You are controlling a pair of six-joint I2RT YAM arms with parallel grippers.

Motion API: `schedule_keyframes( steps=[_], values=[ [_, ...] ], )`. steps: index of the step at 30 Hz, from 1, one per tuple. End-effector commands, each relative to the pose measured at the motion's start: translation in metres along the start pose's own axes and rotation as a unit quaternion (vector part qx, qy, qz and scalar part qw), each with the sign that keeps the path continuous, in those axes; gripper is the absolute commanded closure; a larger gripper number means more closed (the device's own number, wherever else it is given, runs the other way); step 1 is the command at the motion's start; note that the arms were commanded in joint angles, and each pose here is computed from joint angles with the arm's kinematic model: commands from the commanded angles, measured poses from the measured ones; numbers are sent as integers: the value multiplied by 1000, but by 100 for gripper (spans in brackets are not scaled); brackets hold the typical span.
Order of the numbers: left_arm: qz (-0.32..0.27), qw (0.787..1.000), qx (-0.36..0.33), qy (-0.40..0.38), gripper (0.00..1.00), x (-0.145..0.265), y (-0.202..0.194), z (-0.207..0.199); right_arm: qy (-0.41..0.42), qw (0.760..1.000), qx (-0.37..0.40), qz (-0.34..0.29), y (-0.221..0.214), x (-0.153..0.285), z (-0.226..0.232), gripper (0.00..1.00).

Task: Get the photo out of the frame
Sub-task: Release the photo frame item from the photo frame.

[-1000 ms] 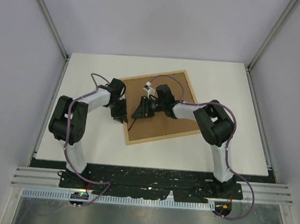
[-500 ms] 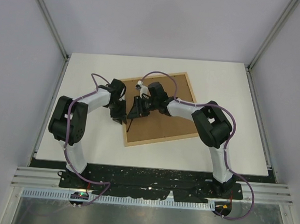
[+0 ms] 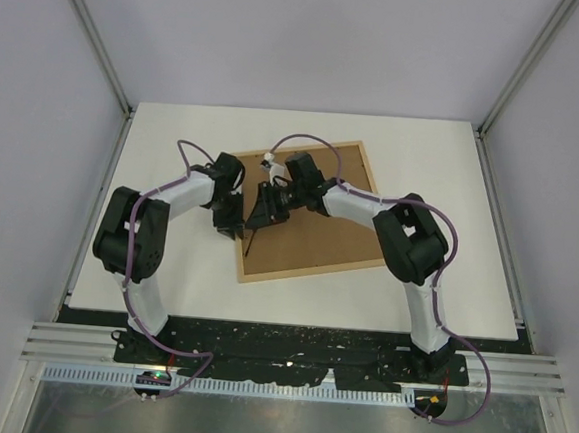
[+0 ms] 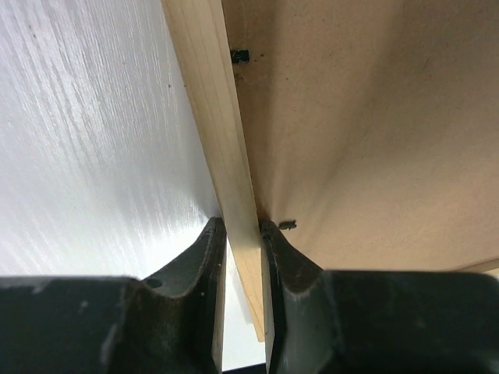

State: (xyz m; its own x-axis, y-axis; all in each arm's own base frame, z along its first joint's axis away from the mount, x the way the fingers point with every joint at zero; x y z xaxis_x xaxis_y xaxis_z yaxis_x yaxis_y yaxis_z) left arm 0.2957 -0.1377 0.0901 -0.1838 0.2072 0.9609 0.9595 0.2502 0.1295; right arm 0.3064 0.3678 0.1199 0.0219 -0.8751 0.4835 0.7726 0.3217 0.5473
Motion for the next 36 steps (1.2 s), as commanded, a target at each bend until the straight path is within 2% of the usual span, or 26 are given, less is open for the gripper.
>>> schedule_keyframes(
  steps=[1, 5, 12, 15, 19, 26, 30, 36],
  values=[
    [-72, 996, -25, -47, 91, 20, 23, -9, 63, 996, 18, -58, 41, 49, 18, 92],
    [-78, 992, -27, -96, 85, 33, 32, -10, 62, 993, 4, -99, 67, 65, -2, 92],
    [-67, 978, -31, -195, 67, 49, 47, -12, 54, 992, -33, -113, 89, 47, -37, 92],
    [-53, 977, -29, -207, 61, 48, 51, -9, 53, 990, -32, -125, 103, 45, -43, 92],
    [-54, 984, -17, -167, 55, 33, 54, 0, 35, 990, -35, -135, 114, 37, -59, 92],
    [-83, 990, 6, -114, 54, 28, 94, 5, 5, 983, -42, -177, 140, 39, -84, 92],
    [-88, 994, 23, -57, 61, 23, 107, 13, -2, 981, -66, -181, 138, 32, -107, 92],
    [-77, 996, 36, -29, 67, 11, 107, 18, 11, 981, -94, -168, 130, 18, -125, 92]
  ],
)
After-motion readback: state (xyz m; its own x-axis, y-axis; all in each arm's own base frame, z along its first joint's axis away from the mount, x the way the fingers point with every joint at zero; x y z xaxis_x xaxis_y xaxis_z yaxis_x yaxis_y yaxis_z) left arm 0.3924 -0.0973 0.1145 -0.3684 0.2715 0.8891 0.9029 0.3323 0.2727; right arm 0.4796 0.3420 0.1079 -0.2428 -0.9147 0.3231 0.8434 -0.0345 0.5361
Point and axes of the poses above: each gripper's point midway between its finger pads, its own x axis back along the fingers, its own z axis along the line the jaws close on, y = z × x, the point moved 7 cm from there along x, back along the fingers, and after that the axes turned 9 degrees about x, right-handed, at the moved point
